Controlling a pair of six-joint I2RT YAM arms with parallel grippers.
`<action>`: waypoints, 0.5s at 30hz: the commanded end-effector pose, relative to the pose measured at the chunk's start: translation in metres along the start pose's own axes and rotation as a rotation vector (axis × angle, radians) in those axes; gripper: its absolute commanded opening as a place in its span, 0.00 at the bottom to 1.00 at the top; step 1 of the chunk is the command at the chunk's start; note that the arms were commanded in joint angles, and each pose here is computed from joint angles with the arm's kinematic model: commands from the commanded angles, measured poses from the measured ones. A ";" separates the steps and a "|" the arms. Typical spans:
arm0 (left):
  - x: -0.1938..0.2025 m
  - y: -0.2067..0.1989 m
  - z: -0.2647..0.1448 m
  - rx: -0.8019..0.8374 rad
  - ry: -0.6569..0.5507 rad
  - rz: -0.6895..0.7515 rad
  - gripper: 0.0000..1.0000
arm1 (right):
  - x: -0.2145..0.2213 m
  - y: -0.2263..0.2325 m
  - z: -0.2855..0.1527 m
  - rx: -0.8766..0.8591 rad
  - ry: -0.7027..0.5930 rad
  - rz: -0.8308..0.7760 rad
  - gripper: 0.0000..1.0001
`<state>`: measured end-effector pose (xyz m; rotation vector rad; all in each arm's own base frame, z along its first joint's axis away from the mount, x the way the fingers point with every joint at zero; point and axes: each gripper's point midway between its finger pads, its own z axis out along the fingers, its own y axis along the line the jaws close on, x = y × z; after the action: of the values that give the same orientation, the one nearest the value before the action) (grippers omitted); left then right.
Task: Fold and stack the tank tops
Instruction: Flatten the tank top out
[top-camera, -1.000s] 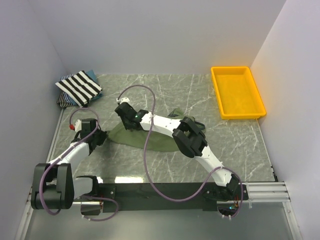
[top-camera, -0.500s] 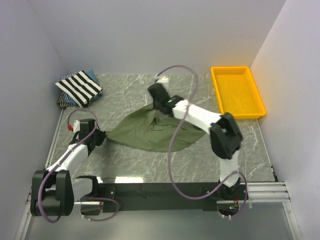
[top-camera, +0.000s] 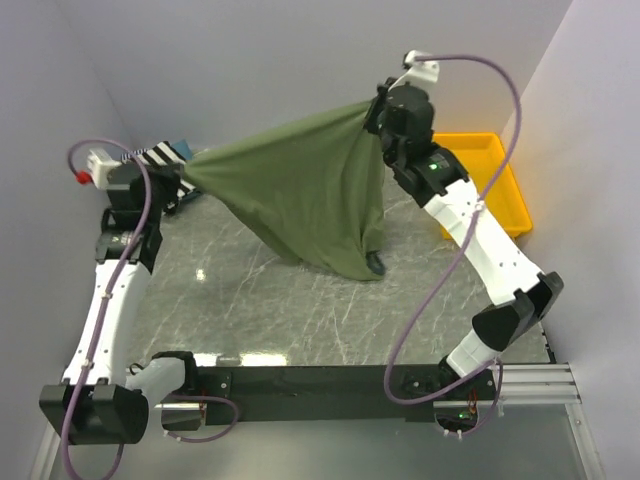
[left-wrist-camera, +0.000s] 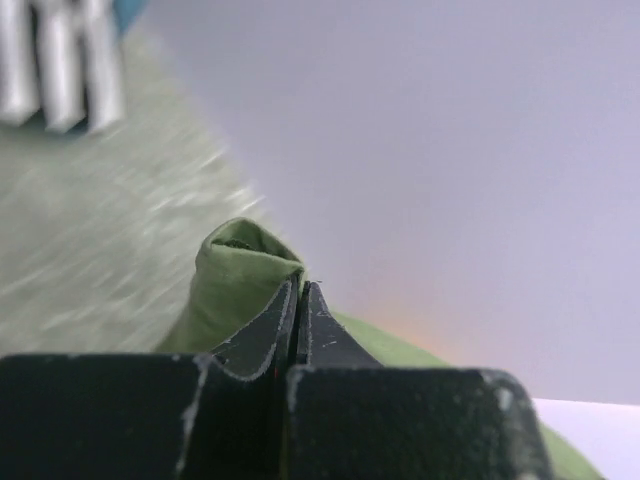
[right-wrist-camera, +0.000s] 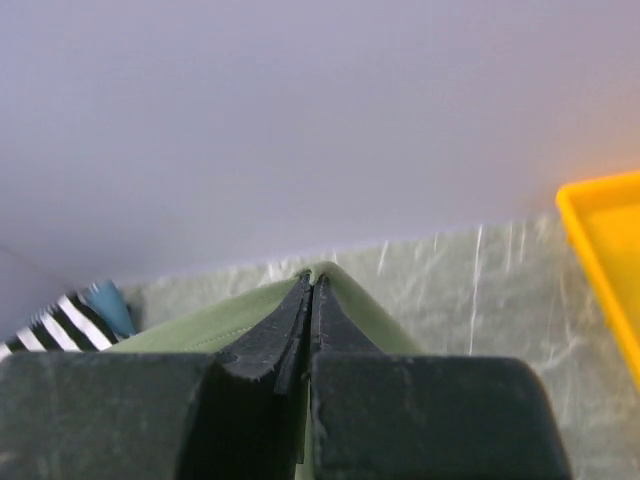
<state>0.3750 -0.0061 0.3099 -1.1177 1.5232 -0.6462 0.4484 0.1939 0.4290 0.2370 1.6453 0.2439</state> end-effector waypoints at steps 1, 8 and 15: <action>-0.053 -0.059 -0.026 0.110 -0.160 0.030 0.01 | -0.102 -0.013 -0.036 0.019 -0.231 0.044 0.00; -0.083 -0.139 -0.079 0.325 -0.190 0.086 0.00 | -0.164 -0.024 -0.095 -0.043 -0.369 0.116 0.00; -0.102 -0.165 -0.142 0.414 -0.239 0.133 0.01 | -0.169 -0.037 -0.158 -0.182 -0.414 0.199 0.00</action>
<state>0.3194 -0.0154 0.4958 -0.7951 1.2673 -0.7351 0.3407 0.1326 0.5502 0.2324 1.3434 0.3964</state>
